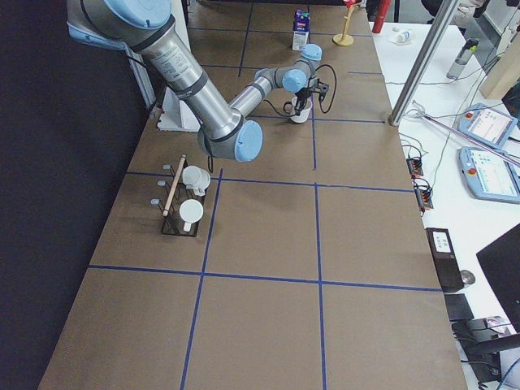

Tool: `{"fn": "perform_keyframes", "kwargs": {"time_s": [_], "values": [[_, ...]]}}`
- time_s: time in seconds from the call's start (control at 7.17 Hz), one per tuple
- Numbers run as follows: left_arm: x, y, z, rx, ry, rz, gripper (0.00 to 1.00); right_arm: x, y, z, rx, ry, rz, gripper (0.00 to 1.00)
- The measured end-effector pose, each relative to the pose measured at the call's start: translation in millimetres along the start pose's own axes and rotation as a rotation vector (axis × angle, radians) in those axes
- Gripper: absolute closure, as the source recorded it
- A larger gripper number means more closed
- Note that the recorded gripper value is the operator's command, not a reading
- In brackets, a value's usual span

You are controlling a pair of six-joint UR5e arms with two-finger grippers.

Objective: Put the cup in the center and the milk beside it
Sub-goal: 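Release the mug at the center and withdraw the right gripper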

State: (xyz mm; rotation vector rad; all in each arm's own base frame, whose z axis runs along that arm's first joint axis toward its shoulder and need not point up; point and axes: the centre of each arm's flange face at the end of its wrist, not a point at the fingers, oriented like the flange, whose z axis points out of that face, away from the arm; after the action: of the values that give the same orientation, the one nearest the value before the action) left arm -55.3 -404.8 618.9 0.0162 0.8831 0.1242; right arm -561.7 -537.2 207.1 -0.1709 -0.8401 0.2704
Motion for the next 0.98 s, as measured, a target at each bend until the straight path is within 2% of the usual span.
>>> {"fn": "perform_keyframes", "kwargs": {"time_s": [0.14, 0.28, 0.42, 0.7, 0.98], "values": [[0.8, -0.4, -0.7, 0.002, 0.000, 0.003, 0.00, 0.7, 1.7, -0.6, 0.001, -0.005, 0.004, 0.00], [3.9, -2.4, -3.5, 0.009, -0.001, 0.010, 0.00, 8.2, 3.2, -14.5, 0.004, -0.019, 0.005, 0.00], [13.4, -10.2, -8.7, 0.023, -0.004, 0.004, 0.00, 36.4, 6.9, -46.5, 0.017, -0.051, 0.003, 0.00], [64.0, -59.3, -16.8, 0.052, -0.019, -0.019, 0.00, 151.4, 13.7, -115.5, 0.044, -0.122, -0.021, 0.00], [124.5, -118.8, -10.7, 0.054, -0.052, -0.013, 0.00, 263.4, -4.9, -147.2, 0.062, -0.106, -0.111, 0.00]]}}
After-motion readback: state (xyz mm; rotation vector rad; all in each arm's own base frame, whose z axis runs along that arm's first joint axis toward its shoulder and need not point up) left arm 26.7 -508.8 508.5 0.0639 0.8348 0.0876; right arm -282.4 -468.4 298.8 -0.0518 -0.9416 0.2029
